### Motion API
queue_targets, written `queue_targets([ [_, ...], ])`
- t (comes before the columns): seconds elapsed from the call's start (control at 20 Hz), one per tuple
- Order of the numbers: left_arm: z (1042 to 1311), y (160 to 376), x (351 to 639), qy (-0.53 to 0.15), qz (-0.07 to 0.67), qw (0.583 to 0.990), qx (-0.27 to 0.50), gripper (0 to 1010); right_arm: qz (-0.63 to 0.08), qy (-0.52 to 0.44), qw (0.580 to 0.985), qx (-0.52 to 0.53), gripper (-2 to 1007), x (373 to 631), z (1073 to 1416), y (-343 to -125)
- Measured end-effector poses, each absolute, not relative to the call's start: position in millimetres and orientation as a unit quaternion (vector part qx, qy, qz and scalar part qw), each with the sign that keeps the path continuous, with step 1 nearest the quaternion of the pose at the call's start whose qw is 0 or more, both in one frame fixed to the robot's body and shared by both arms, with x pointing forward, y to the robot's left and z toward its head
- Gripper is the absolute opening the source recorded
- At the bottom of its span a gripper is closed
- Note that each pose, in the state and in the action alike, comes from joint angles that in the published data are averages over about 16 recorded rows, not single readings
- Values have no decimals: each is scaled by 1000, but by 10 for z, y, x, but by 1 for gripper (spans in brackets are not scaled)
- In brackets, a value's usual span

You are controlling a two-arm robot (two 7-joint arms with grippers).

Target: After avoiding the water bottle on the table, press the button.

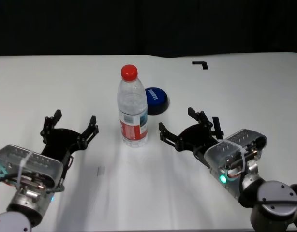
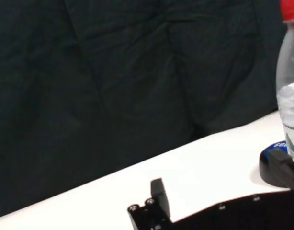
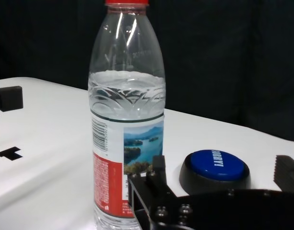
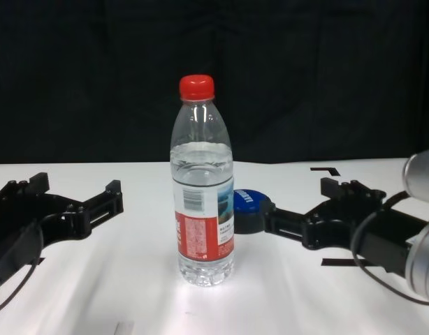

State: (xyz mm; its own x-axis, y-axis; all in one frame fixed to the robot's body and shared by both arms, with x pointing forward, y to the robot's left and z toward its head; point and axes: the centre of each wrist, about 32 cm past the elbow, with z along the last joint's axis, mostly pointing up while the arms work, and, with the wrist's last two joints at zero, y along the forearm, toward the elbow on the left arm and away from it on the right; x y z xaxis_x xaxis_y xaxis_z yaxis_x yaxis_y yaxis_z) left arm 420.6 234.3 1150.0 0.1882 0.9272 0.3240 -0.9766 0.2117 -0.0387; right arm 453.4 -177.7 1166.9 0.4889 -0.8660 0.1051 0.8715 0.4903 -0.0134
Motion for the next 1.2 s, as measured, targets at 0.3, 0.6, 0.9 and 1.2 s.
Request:
queue_targets([
  [0.3, 11500, 2343, 4206, -140, 622, 766, 88, 1003, -503, -42, 863, -34, 1003, 4535, 11663, -1764],
  [0.6, 11500, 2343, 4206, -140, 622, 766, 88, 1003, -503, -43, 863, -35, 1003, 4535, 11662, -1759],
  [0.9, 11500, 2343, 4206, -140, 622, 766, 88, 1003, -503, -42, 862, -34, 1003, 4536, 11663, -1760],
  [1.2, 11500, 2343, 4206, -140, 622, 766, 88, 1003, -503, -42, 862, -34, 1003, 4536, 11665, -1760],
])
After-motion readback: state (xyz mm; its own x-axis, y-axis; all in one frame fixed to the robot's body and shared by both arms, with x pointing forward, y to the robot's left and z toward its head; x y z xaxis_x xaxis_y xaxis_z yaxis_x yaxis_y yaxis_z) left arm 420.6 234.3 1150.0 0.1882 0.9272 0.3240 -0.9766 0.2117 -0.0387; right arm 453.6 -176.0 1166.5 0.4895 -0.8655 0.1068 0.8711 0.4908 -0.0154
